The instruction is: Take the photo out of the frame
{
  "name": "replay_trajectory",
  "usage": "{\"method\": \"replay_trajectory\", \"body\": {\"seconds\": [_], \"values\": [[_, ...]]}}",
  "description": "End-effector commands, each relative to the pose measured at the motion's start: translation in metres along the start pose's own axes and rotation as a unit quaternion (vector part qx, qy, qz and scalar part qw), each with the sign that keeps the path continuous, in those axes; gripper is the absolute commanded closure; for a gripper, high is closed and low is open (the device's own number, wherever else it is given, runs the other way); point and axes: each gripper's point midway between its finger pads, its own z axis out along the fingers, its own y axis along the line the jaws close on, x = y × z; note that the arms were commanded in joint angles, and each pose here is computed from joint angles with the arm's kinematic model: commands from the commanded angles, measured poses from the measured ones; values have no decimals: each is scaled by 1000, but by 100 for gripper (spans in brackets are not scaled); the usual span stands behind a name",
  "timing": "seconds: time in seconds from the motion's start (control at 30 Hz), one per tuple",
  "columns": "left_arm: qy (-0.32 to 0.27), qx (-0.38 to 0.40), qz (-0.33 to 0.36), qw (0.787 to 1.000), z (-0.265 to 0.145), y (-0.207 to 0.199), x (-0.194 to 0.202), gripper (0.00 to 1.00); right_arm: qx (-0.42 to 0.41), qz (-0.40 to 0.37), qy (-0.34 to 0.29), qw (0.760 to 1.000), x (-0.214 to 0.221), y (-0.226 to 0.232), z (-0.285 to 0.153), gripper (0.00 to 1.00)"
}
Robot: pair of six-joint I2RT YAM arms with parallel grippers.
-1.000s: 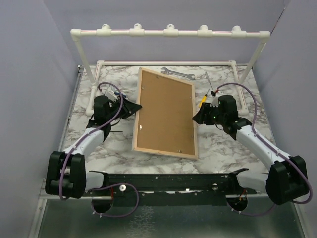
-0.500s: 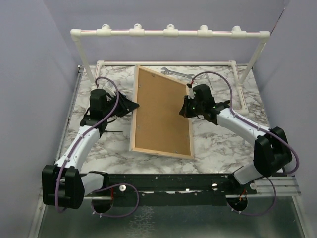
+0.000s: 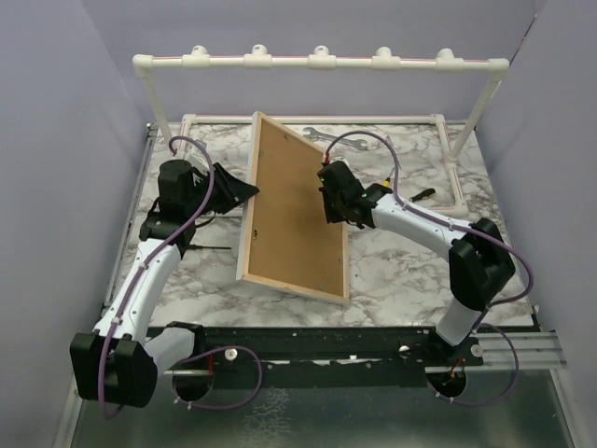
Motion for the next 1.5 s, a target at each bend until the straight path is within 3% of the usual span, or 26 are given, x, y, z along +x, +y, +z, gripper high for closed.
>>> {"method": "replay_trajectory", "body": {"seconds": [0.0, 0.43, 0.97, 1.47], "values": [[-45, 78, 18, 996, -21, -62, -32, 100, 31, -23, 0, 999, -7, 8, 1, 99], [-47, 135, 29, 989, -29, -128, -31, 100, 4, -31, -6, 999, -27, 58, 6, 99], [-19, 194, 79, 978, -4, -233, 27, 100, -72, 18, -31, 997, -36, 81, -12, 100], [-8, 207, 93, 974, 7, -270, 60, 100, -201, 135, -59, 968, -54, 78, -32, 100]]}}
